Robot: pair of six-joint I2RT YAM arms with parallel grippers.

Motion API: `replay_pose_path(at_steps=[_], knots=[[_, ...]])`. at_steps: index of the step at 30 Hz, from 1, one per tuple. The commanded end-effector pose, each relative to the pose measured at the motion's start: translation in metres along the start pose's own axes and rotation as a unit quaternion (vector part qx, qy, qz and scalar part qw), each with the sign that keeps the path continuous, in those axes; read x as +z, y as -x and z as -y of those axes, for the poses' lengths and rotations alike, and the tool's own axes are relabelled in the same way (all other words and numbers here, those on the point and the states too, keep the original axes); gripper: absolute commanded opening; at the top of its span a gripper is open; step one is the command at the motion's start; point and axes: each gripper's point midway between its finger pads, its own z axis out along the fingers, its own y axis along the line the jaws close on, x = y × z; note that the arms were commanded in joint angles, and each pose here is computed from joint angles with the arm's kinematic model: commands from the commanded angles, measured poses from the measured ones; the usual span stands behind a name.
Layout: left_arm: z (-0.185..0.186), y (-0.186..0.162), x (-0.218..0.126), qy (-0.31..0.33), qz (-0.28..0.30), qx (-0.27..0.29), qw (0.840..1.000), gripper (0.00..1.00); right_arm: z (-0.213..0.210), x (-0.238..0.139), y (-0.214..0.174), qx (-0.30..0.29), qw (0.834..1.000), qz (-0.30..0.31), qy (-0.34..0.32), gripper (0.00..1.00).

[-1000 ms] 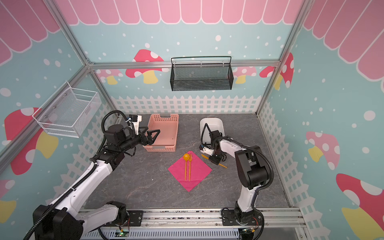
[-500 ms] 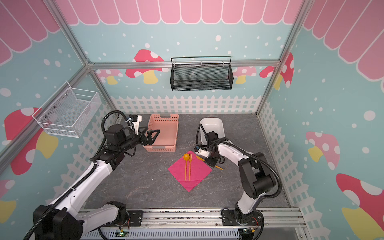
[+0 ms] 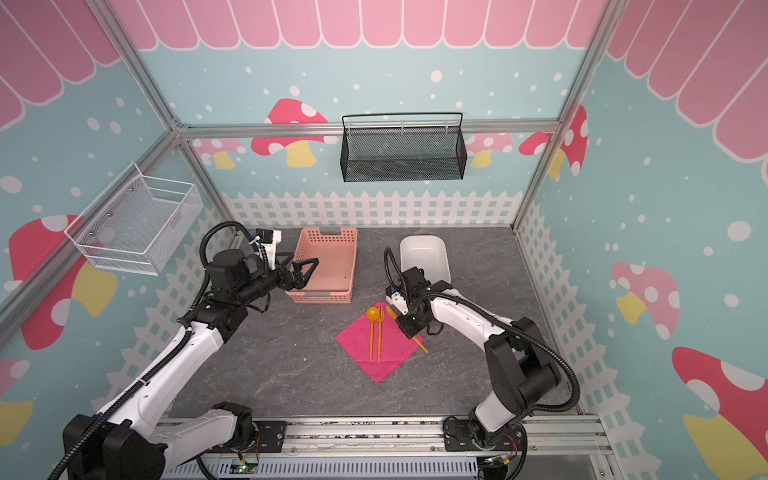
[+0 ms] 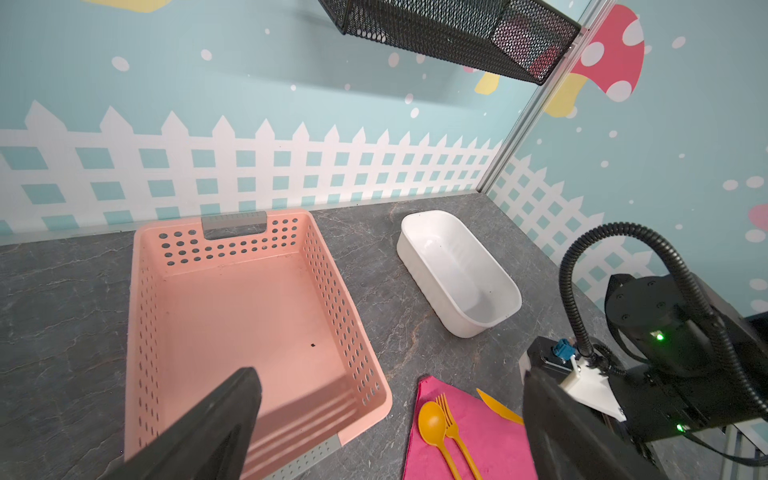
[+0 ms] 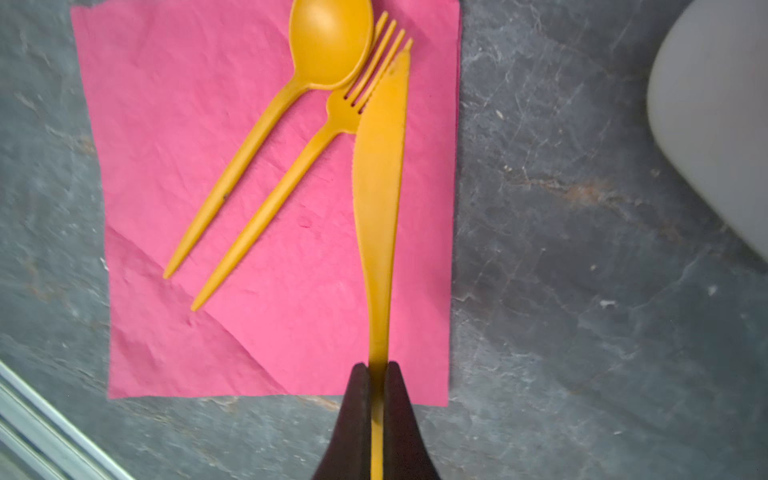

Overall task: Place the utensils on the paper napkin and roll it up
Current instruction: 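Carry the yellow knife over the napkin beside the fork with the right gripper, then lower the yellow knife onto the napkin beside the fork with the right gripper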

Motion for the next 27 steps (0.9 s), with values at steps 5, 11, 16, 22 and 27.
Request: replay_pose_path(at_steps=[5,11,16,22,27], knots=[[-0.001,0.006,-0.004,0.006,0.006,0.006,1.000,0.99,-0.016,-0.001,0.007,0.252,0.967,0.041,0.010,0.00],[0.000,0.007,-0.005,0.007,0.009,0.009,1.000,0.99,-0.019,0.005,0.016,0.312,0.947,0.073,0.013,0.00],[0.002,0.008,-0.005,0.001,0.010,0.008,1.000,1.00,-0.017,0.017,0.013,0.338,0.939,0.059,-0.007,0.00],[0.001,0.008,-0.004,0.002,0.009,0.002,1.000,0.99,-0.019,0.033,0.016,0.352,0.935,0.044,-0.012,0.00],[0.001,0.007,-0.005,0.002,0.010,0.002,1.000,0.99,-0.019,0.041,0.023,0.341,0.939,0.035,-0.021,0.00]])
